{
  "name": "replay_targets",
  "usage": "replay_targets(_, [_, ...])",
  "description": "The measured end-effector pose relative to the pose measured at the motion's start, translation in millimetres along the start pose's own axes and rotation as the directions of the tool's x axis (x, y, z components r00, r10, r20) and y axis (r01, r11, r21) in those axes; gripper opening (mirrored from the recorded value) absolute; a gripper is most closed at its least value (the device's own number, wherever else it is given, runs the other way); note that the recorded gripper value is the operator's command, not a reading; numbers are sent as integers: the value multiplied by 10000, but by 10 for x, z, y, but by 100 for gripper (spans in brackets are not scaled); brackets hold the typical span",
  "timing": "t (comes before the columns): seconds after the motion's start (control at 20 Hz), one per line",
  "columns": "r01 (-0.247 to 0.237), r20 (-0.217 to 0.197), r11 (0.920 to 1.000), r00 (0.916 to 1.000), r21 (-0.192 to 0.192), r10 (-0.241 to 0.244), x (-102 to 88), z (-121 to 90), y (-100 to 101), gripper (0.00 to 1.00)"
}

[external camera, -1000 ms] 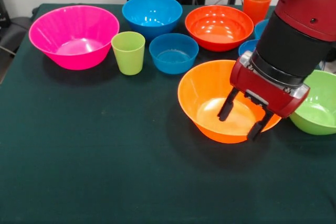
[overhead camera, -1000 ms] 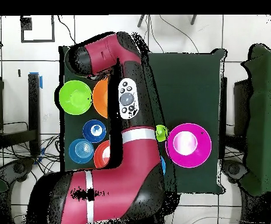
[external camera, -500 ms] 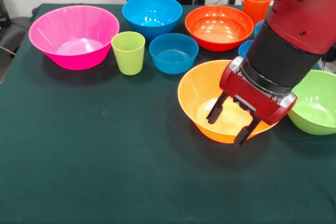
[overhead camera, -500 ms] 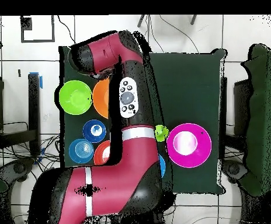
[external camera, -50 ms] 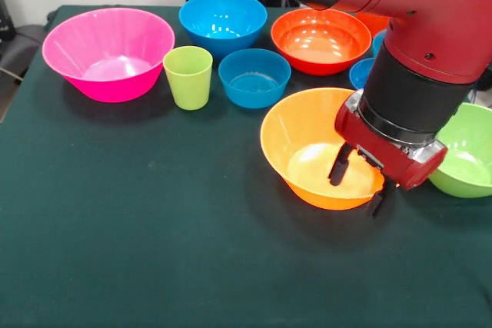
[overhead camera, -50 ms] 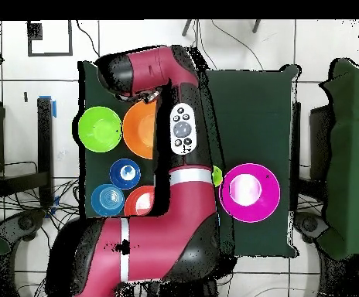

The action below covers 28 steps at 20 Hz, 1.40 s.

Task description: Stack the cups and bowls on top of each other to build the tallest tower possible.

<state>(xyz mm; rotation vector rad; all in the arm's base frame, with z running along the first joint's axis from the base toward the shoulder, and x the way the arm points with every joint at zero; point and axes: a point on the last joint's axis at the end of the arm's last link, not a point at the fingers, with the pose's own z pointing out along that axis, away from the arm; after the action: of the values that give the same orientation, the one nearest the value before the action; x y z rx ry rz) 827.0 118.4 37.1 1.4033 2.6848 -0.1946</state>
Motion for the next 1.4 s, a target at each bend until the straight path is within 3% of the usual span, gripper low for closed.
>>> replay_targets(0.15, [-795,-224,9968,9966,-33,794,8,-23,7,100])
replay_targets(0.2, [-1245,-333,9922,9917,-23,1244,19,-32,12,100])
replay_targets(0.35, [-1652,-418,9862,9854,53,1653,30,-16,-1,100])
replay_targets(0.75, [-1838,-414,9823,9818,363,1853,12,176,-91,100])
replay_targets(1.15, [-1851,-173,9787,9821,887,1873,-11,612,-253,100])
replay_targets(1.2, [-1856,-185,9772,9819,1032,1885,6,728,-290,0])
replay_targets(1.4, [-1892,-245,9741,9808,1238,1936,-7,644,-284,0])
